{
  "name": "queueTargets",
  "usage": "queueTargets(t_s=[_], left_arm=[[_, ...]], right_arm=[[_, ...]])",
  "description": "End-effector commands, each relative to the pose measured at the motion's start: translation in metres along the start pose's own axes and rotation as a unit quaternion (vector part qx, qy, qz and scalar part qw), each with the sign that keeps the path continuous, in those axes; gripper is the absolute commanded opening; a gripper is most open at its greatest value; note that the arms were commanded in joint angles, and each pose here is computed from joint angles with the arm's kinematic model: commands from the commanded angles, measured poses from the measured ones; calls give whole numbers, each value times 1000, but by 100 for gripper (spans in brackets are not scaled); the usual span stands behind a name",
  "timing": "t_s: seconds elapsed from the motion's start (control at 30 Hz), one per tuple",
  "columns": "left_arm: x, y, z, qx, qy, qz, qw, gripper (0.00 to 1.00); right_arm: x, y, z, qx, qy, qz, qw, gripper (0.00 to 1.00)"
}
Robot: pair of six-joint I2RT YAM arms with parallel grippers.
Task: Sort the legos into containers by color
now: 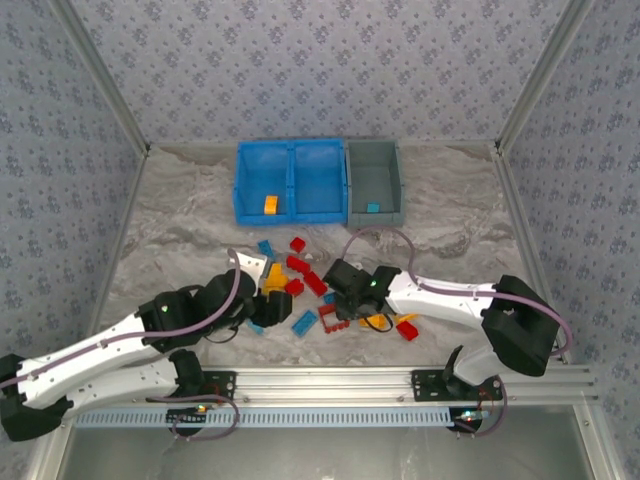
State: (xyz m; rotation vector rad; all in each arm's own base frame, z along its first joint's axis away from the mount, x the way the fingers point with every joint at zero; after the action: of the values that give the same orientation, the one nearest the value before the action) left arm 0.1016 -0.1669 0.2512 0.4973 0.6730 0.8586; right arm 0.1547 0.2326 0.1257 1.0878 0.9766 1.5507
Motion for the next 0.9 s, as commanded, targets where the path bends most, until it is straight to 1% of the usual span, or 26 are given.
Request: queueTargets(t_s=[0.0, 0.2, 0.27, 0.37, 0.43, 0.5, 0.57, 0.7, 0.77, 0.8, 0.87], left_arm=[[5, 0, -2, -5, 9, 19, 1000, 66], [2, -3, 1, -7, 4, 19, 1000, 65], [1, -4, 1, -5, 3, 16, 1000, 65], [1, -2, 2, -7, 4, 19, 1000, 65], [2, 1, 4, -15, 4, 21, 1000, 65], [2, 5, 8, -26, 8, 23, 999, 65], [1, 10, 15, -42, 12, 28, 999, 65], [-1, 19, 31, -81, 18, 40, 996, 65], [-3, 22, 40, -104, 18, 45, 993, 65], [-3, 24, 44, -116, 17, 49, 992, 65], [-3, 29, 52, -139, 17, 58, 988, 65]], right_arm=[[-1, -5, -8, 19, -14, -4, 1000, 34], [-2, -15, -5, 20, -19, -10, 1000, 29], [-1, -17, -3, 19, -19, -13, 1000, 25], [2, -13, 0, 7, -14, -11, 1000, 15], [5, -2, 2, -7, -6, -16, 1000, 7], [5, 16, 5, -27, 0, -26, 999, 3], [5, 37, 13, -50, -1, -32, 998, 1], [9, 75, 49, -95, -2, -36, 995, 0], [11, 77, 73, -108, -10, -36, 993, 0], [18, 85, 94, -127, -19, -24, 991, 0], [21, 84, 123, -148, -28, -33, 988, 0]])
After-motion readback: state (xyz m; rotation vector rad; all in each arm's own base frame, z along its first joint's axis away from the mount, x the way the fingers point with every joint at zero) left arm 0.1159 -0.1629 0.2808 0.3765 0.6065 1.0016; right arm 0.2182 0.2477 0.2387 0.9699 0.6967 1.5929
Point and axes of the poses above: each hand's point on the last joint's axis, 136 mm out from that joint toward the fingers, its own y axis back along the fingers, its own x axis along the line the jaws close on, z = x × y, the point moved 8 cm from there along y, back along the fingers, and after that the axes turned 7 degrees about -y, right-handed, at the moved point
